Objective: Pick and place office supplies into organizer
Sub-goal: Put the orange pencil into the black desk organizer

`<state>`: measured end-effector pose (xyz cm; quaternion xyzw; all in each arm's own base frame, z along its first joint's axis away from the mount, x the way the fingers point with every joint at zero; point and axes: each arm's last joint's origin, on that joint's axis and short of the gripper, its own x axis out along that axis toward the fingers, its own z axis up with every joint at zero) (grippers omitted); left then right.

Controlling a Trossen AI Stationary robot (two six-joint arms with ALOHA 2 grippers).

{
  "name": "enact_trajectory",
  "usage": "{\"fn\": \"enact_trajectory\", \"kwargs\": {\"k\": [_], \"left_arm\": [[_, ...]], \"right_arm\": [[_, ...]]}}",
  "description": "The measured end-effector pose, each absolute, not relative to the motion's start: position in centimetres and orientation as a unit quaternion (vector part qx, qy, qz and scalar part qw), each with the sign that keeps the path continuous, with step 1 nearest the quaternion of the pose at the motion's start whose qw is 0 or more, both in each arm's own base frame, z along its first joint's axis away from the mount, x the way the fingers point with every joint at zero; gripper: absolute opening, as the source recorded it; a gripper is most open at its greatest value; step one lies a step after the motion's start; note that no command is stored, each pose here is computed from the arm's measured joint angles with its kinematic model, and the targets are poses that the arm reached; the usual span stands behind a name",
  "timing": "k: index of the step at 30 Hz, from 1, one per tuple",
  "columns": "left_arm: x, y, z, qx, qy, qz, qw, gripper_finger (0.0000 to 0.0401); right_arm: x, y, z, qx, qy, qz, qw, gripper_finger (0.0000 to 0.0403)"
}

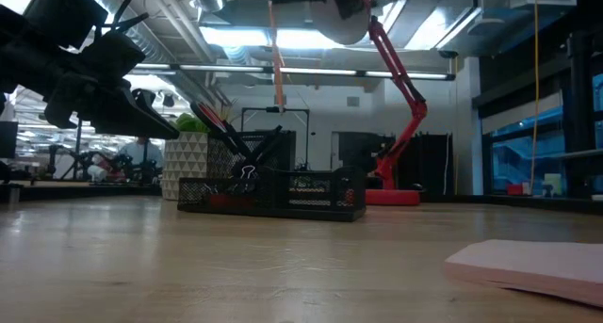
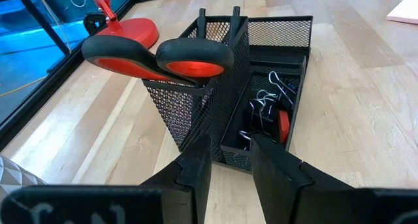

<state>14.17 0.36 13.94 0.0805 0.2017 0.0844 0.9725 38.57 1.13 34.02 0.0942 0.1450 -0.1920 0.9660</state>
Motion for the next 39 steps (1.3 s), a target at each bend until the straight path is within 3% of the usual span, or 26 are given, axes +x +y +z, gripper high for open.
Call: {"fn": "enact_trajectory", "kwargs": {"k": [16, 39], "left_arm": [[14.1, 0.4, 13.9, 0.081, 0.205, 0.084, 0.972, 0.01], [14.1, 0.4, 13.9, 0.081, 0.205, 0.084, 0.972, 0.01]], "right_arm": [[41.1, -0.9, 31.2, 0.06, 0.147, -0.213, 0.964, 0.0008], [44.5, -0.9, 23.4, 0.049, 0.23, -0.211, 0.949, 0.0008]]}}
